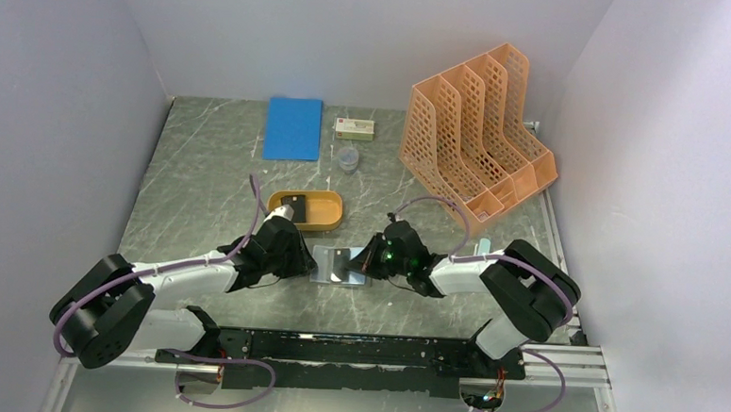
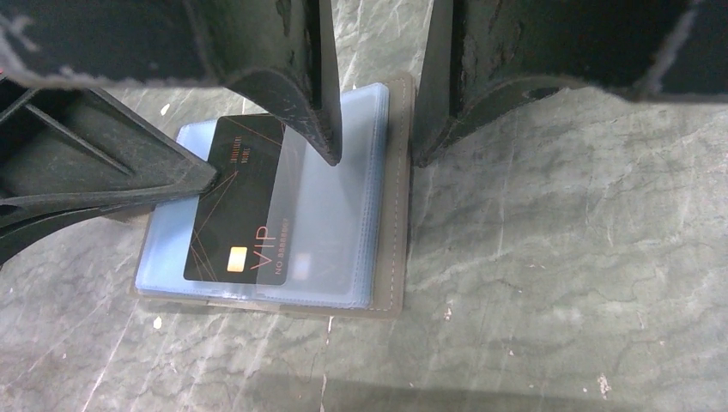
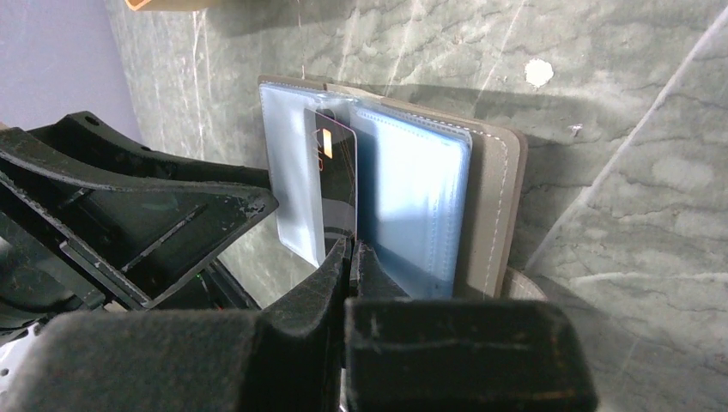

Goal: Put the credit cards into the card holder
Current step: Insert the credit card into the card holder.

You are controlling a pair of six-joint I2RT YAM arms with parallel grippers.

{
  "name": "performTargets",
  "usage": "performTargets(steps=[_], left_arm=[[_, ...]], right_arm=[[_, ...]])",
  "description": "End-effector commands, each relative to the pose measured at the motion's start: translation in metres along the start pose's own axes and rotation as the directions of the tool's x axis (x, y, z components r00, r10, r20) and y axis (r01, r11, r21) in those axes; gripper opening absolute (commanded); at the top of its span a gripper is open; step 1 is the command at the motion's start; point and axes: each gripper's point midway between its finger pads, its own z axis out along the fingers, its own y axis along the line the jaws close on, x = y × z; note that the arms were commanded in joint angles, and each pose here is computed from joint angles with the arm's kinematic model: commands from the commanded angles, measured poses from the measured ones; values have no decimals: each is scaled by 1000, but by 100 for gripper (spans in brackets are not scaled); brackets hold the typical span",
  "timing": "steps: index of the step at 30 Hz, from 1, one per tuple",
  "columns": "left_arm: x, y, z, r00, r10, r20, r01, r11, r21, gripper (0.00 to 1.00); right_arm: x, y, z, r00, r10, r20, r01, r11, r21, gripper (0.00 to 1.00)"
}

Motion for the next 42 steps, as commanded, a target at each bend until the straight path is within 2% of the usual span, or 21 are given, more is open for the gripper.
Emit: performTargets(steps=[1,13,18,21,32,42], left_arm=[[37,37,-3,992,1,-128,-14,995,-100,42],[34,37,-9,993,11,-118,-24,994,-108,40],[27,43,-15,996,16,-83,-27,990,-139,39],[24,46,-18,998,17,-66,-27,987,-157,38],[32,58,-16,996,10,-84,-26,982,-187,31],[41,60,-11,994,3,-111,-22,985,-169,27]], right_arm=[[3,-8,2,999,27,35,-28,999,45,0],[13,4,5,998,-55,-8,55,996,70,0],[11,8,2,997,-80,-12,80,994,69,32],[11,12,2,996,-92,-21,93,994,63,40],[16,13,10,993,-103,-64,108,992,73,45],[22,19,17,990,-112,-86,118,990,71,46]])
